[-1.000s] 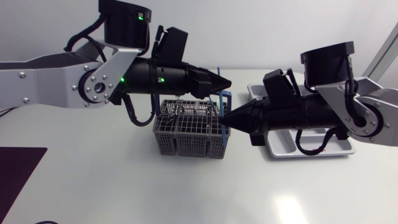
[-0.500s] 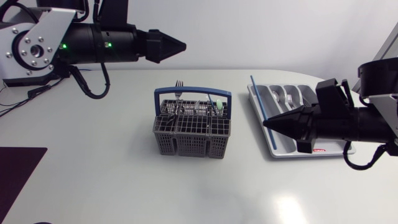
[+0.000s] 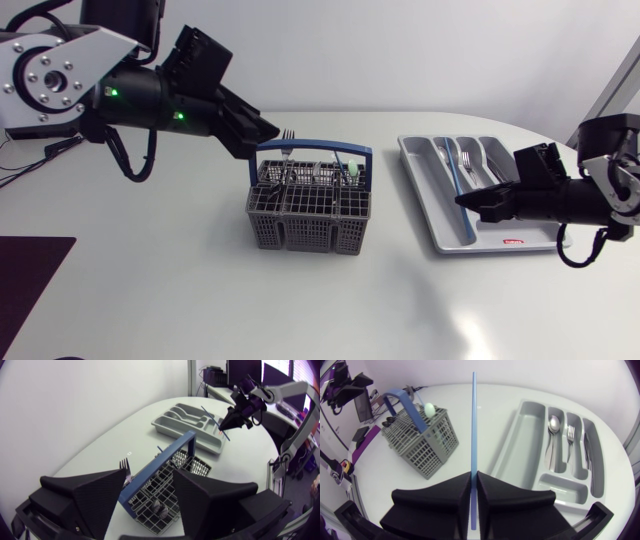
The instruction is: Unload the cutlery basket into the drawer organizer.
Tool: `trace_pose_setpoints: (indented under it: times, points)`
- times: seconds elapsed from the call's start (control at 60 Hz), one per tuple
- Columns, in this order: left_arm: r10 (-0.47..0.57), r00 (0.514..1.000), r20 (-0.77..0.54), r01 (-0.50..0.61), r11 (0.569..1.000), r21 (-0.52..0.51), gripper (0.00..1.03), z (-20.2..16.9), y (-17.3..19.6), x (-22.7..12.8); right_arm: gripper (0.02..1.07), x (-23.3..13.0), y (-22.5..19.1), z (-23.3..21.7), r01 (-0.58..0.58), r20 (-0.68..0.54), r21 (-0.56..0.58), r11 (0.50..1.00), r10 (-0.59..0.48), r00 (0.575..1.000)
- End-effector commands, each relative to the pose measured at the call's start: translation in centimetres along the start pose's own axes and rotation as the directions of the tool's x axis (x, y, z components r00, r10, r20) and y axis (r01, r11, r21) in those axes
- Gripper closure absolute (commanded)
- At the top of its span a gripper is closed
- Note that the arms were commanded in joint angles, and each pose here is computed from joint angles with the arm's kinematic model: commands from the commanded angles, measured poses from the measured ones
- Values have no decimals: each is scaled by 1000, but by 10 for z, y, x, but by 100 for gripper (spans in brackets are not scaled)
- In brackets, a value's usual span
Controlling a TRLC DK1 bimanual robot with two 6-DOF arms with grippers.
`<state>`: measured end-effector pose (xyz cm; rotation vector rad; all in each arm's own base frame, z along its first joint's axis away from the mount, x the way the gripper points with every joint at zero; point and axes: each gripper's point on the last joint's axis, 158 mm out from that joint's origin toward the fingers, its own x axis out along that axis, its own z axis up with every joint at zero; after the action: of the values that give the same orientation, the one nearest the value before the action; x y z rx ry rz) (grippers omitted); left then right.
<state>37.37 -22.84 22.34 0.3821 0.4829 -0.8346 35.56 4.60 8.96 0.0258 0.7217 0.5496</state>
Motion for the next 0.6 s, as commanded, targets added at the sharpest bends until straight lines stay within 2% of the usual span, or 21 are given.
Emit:
trace_pose_setpoints:
  times: [0.0, 0.25, 0.583]
  points:
    - [3, 999, -47, 2, 994, 105, 21, -8, -6, 5, 98, 12, -22, 3, 45, -18, 53, 998, -44, 999]
    - [-8, 978, -208, 62, 966, 252, 21, -43, -26, 15, 97, 46, -63, 1, 169, -91, 117, 979, -159, 983]
    - [5, 943, -333, 127, 919, 372, 21, -78, -46, 21, 97, 81, -72, -8, 233, -182, 133, 963, -207, 961]
